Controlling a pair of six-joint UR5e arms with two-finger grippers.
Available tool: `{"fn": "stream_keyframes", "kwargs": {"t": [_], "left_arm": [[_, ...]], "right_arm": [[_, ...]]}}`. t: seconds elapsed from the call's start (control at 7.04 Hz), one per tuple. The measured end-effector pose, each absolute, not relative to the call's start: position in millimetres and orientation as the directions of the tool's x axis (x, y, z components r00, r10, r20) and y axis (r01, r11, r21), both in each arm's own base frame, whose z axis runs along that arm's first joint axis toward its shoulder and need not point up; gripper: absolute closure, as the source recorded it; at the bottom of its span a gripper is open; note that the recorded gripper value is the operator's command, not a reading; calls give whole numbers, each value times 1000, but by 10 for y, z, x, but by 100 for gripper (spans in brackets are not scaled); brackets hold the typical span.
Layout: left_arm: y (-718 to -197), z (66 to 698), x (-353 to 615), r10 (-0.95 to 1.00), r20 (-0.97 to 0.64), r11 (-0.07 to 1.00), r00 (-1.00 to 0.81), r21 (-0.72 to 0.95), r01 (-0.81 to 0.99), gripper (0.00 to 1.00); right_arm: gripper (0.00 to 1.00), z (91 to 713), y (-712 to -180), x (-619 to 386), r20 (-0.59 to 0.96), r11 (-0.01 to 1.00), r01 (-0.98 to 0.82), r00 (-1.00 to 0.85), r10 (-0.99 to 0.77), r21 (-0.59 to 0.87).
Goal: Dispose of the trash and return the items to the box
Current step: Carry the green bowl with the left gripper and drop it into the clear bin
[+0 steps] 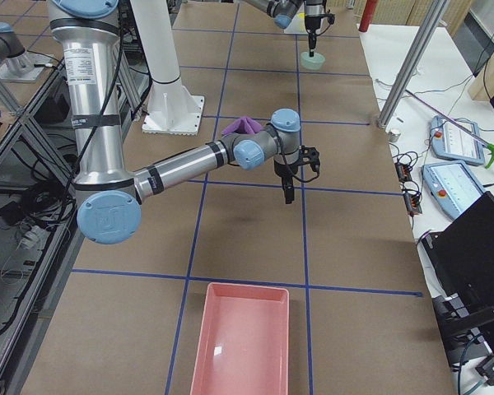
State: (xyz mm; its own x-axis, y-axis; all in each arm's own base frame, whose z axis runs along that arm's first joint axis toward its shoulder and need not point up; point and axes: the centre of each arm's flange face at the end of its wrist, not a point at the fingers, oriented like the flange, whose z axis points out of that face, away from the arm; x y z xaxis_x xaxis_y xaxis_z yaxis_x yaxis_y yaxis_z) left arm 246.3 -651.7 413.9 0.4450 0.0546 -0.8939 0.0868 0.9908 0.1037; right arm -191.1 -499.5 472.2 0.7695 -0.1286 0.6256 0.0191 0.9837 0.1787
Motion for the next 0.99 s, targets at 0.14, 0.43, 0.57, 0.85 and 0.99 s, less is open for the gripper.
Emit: {"fn": "stream_keyframes", "kwargs": {"t": [0.14,0.43,0.57,0.85,0.99], "left_arm": [[-6619,4629,1756,126,-872,982,473,178,67,100],[-6774,5612,204,263,-794,947,548,320,9,100],[-6737,6038,-477,303,-731,932,611,361,-31,100],[-6596,6711,-1332,343,-491,920,801,349,-179,100],[-6516,7064,-1483,336,-420,927,843,306,-216,100]], "right_arm": [[0,4721,-5007,-1919,625,984,19,770,-129,179],[0,4719,-5017,-1923,625,984,19,770,-129,179],[0,4716,-5019,-1925,626,984,19,769,-129,179],[0,4711,-5021,-1930,626,983,20,769,-130,180],[0,4710,-5021,-1930,626,983,20,769,-130,180]]}}
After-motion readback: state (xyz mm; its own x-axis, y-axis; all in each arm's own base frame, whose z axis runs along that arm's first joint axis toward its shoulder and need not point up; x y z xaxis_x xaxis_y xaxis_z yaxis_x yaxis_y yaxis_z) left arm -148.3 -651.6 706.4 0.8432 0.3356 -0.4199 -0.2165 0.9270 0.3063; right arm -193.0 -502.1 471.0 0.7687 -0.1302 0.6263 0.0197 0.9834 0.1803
